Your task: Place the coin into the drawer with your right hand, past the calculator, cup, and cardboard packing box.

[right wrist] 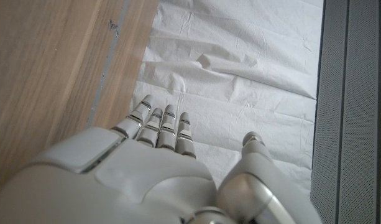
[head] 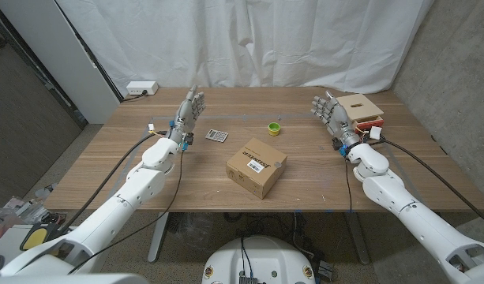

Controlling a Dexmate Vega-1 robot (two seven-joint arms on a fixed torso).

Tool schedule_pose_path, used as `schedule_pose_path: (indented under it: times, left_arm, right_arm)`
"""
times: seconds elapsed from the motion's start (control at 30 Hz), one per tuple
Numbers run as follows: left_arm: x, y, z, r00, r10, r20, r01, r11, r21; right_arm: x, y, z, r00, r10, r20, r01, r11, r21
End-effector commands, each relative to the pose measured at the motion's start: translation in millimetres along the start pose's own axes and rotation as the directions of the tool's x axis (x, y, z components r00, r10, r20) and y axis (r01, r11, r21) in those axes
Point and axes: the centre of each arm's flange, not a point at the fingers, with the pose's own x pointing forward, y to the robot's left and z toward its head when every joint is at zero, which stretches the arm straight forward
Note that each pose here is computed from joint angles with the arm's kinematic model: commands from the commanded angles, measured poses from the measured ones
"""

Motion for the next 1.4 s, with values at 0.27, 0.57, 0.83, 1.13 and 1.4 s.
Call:
schedule_pose_path:
  times: [0.27,0.57,0.83,1.13,1.4]
  left_arm:
    - [-23.4,-33.7,8.8,1.0,0.013,0.003,-0.013,1.0,0.013]
    - [-29.2,-38.1,10.0,1.0,-0.014,-0.007,0.014,0.999,0.029]
    - [-26.3,-27.6,22.6,0.997,-0.066,-0.03,0.067,0.997,0.043]
    - [-25.8,-19.8,21.8,0.991,-0.127,-0.045,0.13,0.99,0.058]
    - [-29.0,-18.8,27.8,0.991,-0.133,-0.032,0.134,0.988,0.07]
  right_arm:
    - [-50.2,-8.5,27.3,0.996,0.078,0.048,-0.078,0.997,0.008]
    - [-70.5,-4.4,34.0,0.994,0.095,0.052,-0.095,0.995,-0.005]
    - [-79.0,14.1,44.6,0.994,0.074,0.084,-0.072,0.997,-0.025]
    - [-89.2,30.0,41.8,0.987,0.083,0.14,-0.079,0.996,-0.037]
    - [-98.7,33.7,40.7,0.984,0.063,0.165,-0.055,0.997,-0.051]
